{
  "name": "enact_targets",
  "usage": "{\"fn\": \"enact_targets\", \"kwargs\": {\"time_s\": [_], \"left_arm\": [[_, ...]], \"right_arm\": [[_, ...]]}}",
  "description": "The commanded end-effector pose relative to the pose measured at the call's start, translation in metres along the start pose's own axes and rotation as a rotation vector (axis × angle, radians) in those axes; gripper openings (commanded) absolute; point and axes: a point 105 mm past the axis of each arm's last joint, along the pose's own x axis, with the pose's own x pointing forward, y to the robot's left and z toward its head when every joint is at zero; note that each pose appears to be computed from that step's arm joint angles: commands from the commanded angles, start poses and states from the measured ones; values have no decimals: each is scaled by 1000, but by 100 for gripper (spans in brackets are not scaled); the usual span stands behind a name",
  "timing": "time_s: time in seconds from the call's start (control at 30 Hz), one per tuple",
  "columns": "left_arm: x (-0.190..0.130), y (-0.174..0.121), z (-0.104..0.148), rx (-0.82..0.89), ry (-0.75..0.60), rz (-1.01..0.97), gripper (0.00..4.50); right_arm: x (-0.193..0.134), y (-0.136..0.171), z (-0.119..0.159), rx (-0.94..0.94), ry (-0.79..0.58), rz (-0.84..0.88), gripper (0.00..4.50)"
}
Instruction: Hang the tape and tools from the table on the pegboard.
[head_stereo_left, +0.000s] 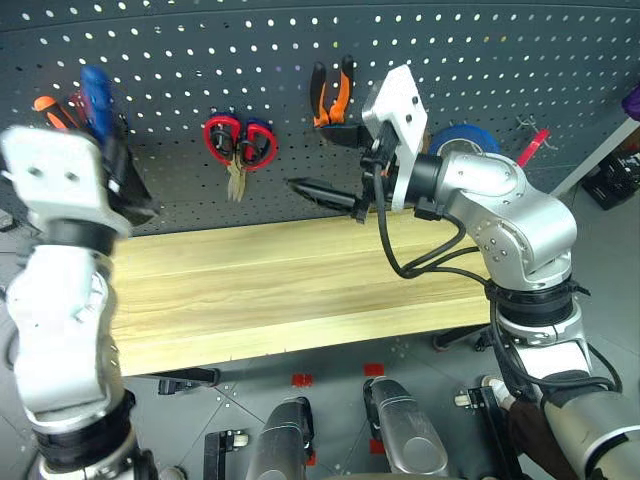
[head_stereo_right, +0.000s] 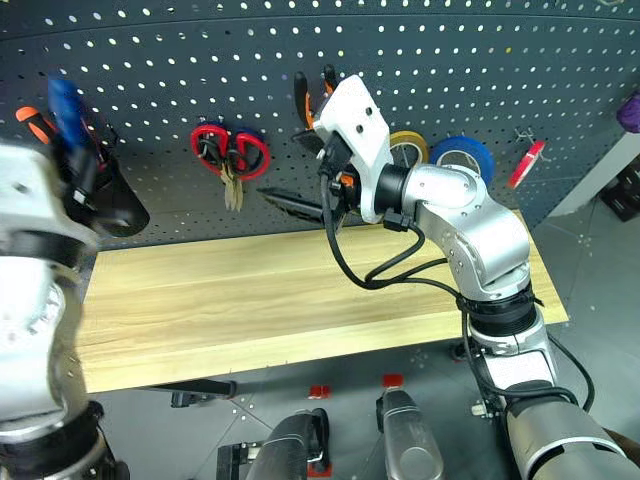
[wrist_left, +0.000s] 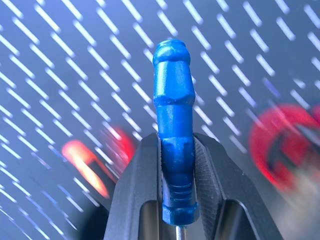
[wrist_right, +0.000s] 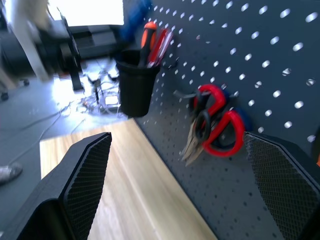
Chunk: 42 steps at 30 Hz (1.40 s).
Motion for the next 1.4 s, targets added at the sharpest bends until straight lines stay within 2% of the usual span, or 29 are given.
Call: {"fn": "enact_targets", "kwargs": {"time_s": [0.03,0.17,0.3,0.43,0.63,0.7,0.97,1.03,1.1,1.17,1.23,1.27,1.33,1.4], "left_arm": [[14,29,15,41,-67,86,54],[34,38,10,46,-99,116,54],[51,28,-13,10,-91,119,54],[52,24,-26,10,-95,133,54],[38,29,-60,20,-21,206,54],[34,30,-62,9,-21,221,127],[19,36,-61,0,-4,291,371],[14,41,-52,11,-17,322,371],[11,34,-29,-17,-61,302,371],[8,26,-20,-52,-64,278,371],[0,2,-22,-81,-28,157,371],[-13,-12,-32,-114,25,83,371],[-36,-20,-51,-134,137,44,371],[-47,-19,-59,-122,190,51,371]], "right_arm": [[-2,-3,16,-25,-53,-18,450],[6,0,20,-27,-75,-11,450],[19,9,29,-32,-114,29,450],[24,14,33,-37,-132,57,450],[28,20,37,-20,-153,80,450],[28,21,37,-16,-155,85,450],[29,22,34,-12,-148,96,450],[27,21,33,-11,-144,92,450],[20,21,31,-6,-149,96,450],[15,22,28,5,-150,99,450],[8,21,16,-4,-126,74,450],[4,23,1,-16,-84,56,450],[-2,30,-22,-24,-28,42,450],[-5,34,-34,-23,-9,35,450]]}}
